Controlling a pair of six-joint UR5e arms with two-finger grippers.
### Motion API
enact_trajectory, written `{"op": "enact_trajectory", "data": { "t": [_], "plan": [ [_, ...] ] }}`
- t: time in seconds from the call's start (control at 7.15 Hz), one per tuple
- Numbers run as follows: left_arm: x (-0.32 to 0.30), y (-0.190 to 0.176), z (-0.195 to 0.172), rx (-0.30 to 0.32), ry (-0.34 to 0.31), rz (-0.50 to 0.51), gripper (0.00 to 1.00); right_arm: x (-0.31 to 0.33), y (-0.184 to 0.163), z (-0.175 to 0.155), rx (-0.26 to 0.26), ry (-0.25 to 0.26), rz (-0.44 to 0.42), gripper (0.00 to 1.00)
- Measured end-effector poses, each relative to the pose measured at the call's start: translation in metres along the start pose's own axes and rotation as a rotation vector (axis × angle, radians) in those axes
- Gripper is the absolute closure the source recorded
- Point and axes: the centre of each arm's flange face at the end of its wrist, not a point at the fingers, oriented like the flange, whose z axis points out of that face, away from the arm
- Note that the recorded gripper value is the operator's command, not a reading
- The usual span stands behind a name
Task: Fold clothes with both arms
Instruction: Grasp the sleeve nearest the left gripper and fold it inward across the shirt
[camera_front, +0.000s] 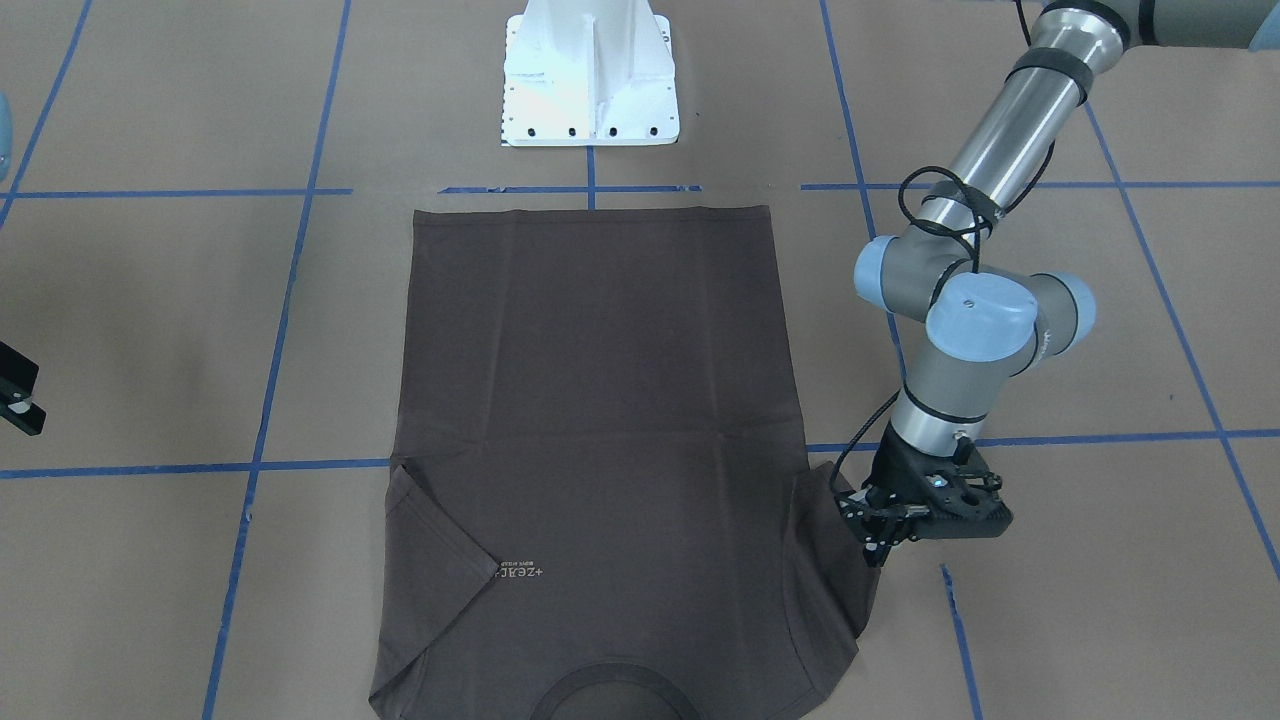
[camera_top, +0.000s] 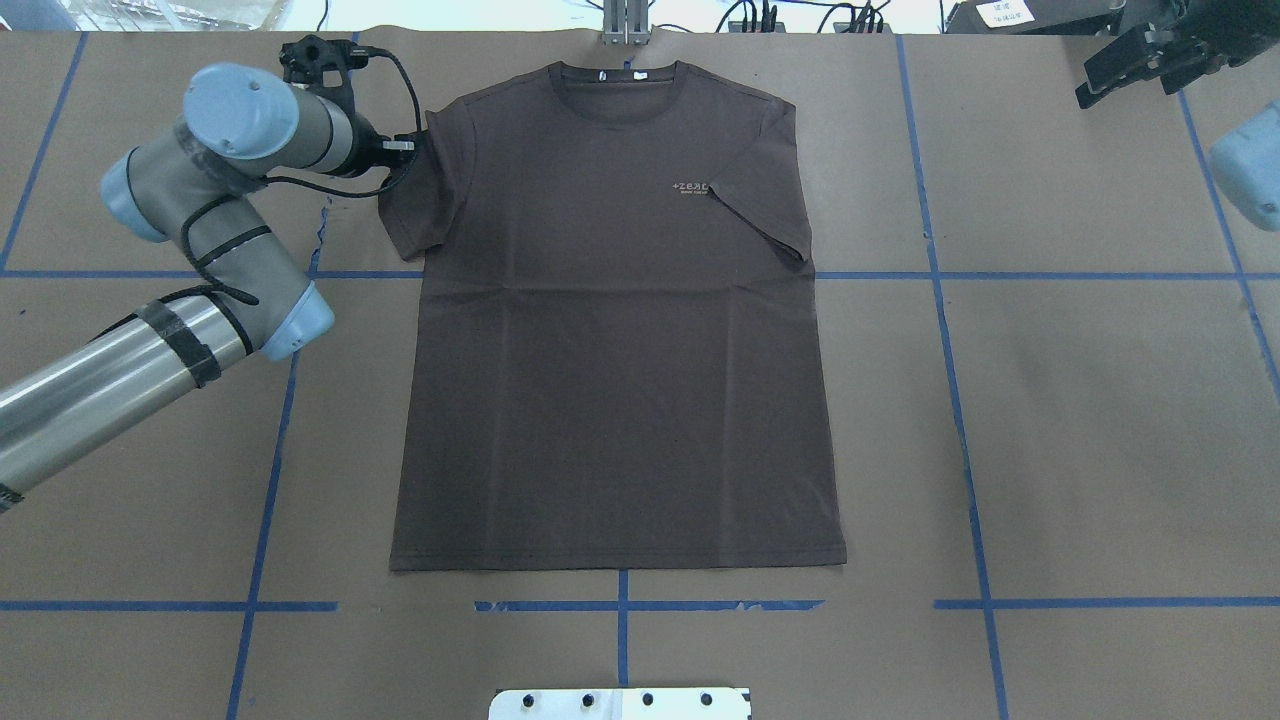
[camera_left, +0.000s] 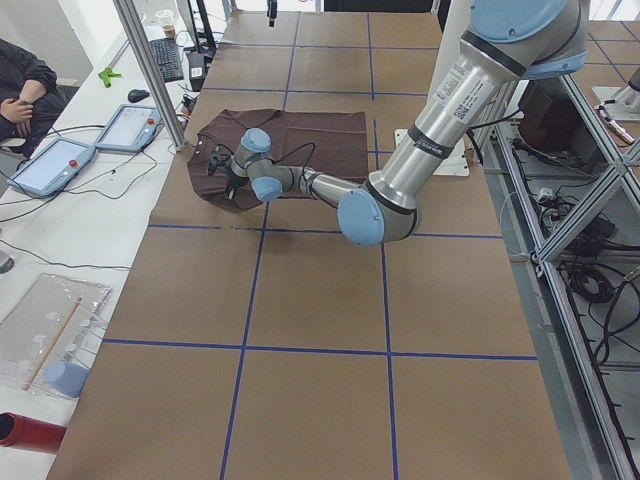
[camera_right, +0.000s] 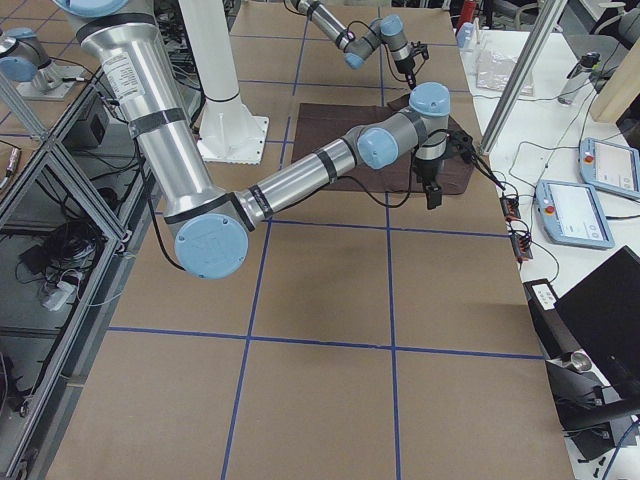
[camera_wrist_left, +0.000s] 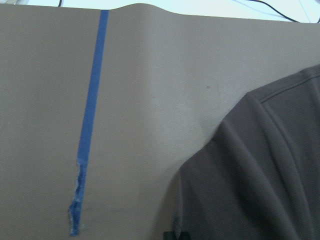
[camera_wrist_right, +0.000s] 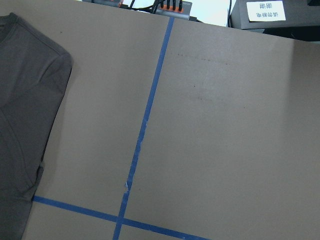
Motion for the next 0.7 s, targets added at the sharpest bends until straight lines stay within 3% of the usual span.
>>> {"op": "enact_trajectory", "data": {
  "t": [0.28,0.56,0.7],
  "plan": [
    [0.076,0.001,-0.007,-0.046,-0.036,-0.054,1.0,-0.001,-0.001,0.0,0.001,0.001,0.002,0.0],
    [0.113,0.012,-0.008,-0.06,-0.061,-0.07,1.0,-0.001,-0.001,0.0,0.001,0.002,0.003,0.0],
    [0.115,0.015,-0.006,-0.063,-0.07,-0.069,0.59,-0.001,-0.001,0.001,0.001,0.002,0.003,0.0]
  ]
}}
